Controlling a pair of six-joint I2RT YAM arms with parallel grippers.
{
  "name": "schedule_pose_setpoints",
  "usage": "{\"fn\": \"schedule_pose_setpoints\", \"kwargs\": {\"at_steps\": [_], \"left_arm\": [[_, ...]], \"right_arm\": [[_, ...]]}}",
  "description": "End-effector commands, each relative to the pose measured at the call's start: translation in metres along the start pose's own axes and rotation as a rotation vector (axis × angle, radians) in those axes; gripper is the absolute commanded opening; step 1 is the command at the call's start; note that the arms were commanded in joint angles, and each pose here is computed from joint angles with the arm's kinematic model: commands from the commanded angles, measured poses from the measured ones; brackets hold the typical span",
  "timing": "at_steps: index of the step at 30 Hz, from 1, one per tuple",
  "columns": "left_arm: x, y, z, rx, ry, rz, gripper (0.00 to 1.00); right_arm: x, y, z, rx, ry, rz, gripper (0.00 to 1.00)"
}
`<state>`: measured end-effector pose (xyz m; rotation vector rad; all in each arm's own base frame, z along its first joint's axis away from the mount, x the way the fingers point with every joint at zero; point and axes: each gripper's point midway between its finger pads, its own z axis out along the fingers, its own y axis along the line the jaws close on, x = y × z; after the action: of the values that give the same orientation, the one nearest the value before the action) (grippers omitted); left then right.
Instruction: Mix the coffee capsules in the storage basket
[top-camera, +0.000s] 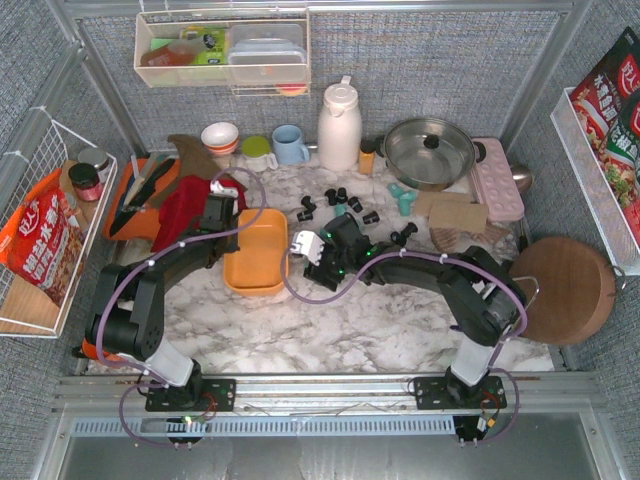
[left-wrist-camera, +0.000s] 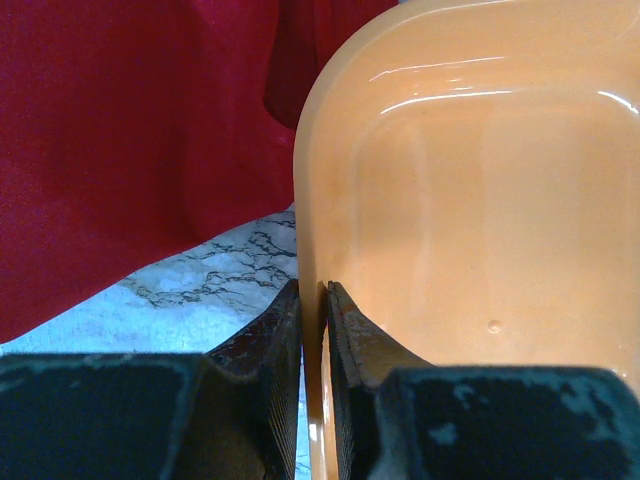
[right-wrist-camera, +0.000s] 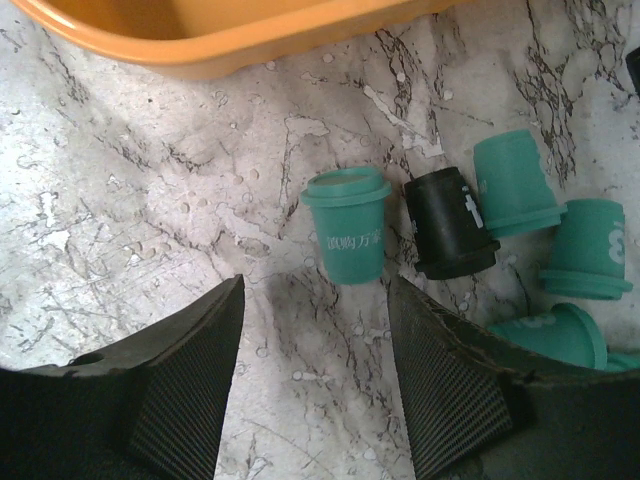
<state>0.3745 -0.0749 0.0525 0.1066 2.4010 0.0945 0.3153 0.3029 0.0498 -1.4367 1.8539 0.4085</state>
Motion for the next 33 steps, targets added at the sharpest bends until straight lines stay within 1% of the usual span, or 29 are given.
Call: {"fn": "schedule_pose_setpoints", "kwargs": {"at_steps": [1, 6, 12, 13, 15, 16, 19, 23, 26, 28, 30, 33], "left_arm": [[-0.007, 0.003, -0.003, -0.005, -0.031, 0.024, 0.24], [-0.003, 0.003, 0.0, -0.007, -0.009, 0.038, 0.24], [-0.005, 0.008, 0.0, -0.027, -0.02, 0.046, 0.26], [-0.007, 0.007, 0.0, -0.022, -0.025, 0.043, 0.3], [-0.012, 0.005, -0.001, -0.011, -0.038, 0.035, 0.43], [-0.014, 0.004, -0.002, -0.008, -0.044, 0.029, 0.48], [-0.023, 0.003, -0.009, -0.004, -0.076, -0.002, 0.57], [-0.04, 0.005, -0.026, -0.002, -0.134, -0.052, 0.62], [-0.054, 0.009, -0.046, -0.001, -0.193, -0.096, 0.63], [-0.064, 0.008, -0.064, 0.025, -0.239, -0.114, 0.65], [-0.072, -0.001, -0.081, 0.101, -0.285, -0.107, 0.67], [-0.087, -0.027, -0.107, 0.275, -0.373, -0.073, 0.8]], "right_arm": [[-0.01, -0.007, 0.006, -0.019, -0.02, -0.046, 0.63], [-0.001, -0.012, 0.017, -0.04, 0.004, -0.043, 0.59], [0.007, -0.015, 0.025, -0.063, 0.028, -0.054, 0.55], [0.007, -0.015, 0.025, -0.067, 0.028, -0.057, 0.54], [0.005, -0.014, 0.026, -0.074, 0.021, -0.064, 0.52], [0.005, -0.014, 0.026, -0.078, 0.018, -0.066, 0.51], [0.004, -0.012, 0.027, -0.095, 0.016, -0.075, 0.46], [0.004, -0.009, 0.028, -0.115, 0.02, -0.083, 0.36], [0.004, -0.007, 0.026, -0.127, 0.019, -0.085, 0.24], [0.0, -0.005, 0.022, -0.138, 0.006, -0.089, 0.18], [-0.008, -0.005, 0.016, -0.134, -0.015, -0.086, 0.15], [-0.024, -0.006, 0.002, -0.114, -0.066, -0.08, 0.13]]}}
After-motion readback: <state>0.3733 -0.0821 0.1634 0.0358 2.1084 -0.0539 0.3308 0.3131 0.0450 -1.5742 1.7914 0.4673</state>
